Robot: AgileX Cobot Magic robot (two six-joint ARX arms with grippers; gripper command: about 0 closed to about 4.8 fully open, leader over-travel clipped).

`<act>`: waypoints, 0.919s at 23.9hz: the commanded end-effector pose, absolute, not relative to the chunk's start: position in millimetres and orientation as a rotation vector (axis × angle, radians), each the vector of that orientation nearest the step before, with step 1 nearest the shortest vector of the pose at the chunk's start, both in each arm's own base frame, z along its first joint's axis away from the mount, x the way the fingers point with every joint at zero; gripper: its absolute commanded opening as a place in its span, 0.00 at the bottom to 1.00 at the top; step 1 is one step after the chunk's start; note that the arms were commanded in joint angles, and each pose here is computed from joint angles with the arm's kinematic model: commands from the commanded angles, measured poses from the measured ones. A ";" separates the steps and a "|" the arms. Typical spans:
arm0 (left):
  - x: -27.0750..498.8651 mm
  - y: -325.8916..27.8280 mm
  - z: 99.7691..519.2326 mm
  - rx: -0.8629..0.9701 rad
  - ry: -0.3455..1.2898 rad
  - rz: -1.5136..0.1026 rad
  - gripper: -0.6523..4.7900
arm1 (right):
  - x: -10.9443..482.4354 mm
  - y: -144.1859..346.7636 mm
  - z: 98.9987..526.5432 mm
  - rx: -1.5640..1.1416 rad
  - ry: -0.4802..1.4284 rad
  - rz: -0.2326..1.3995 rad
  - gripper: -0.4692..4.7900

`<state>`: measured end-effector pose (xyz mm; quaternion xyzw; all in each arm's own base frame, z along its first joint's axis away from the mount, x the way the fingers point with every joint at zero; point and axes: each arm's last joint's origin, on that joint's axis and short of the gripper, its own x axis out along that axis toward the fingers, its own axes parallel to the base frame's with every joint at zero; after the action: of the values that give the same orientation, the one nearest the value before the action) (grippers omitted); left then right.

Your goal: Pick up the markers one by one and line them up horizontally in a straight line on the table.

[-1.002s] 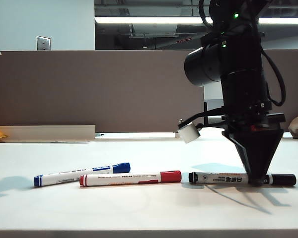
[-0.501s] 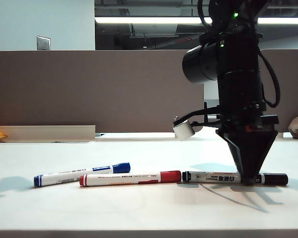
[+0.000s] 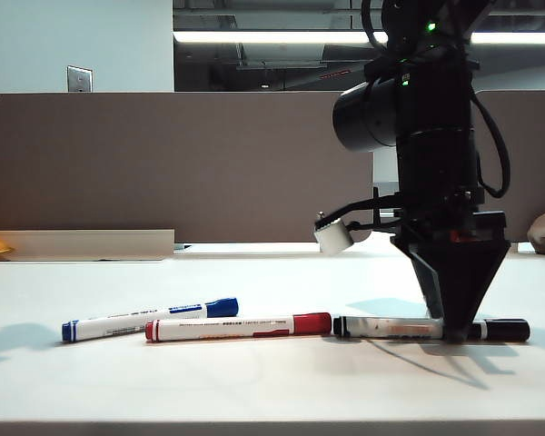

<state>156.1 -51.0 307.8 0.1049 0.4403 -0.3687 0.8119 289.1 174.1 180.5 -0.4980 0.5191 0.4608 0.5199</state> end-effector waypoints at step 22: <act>155.6 -50.9 310.0 0.248 0.921 -0.796 0.11 | 287.4 177.2 181.9 -1.202 1.230 1.112 0.58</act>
<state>156.1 -50.9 307.9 0.1124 0.4375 -0.3707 0.8115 289.0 175.2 180.9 -0.4996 0.5162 0.4604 0.5216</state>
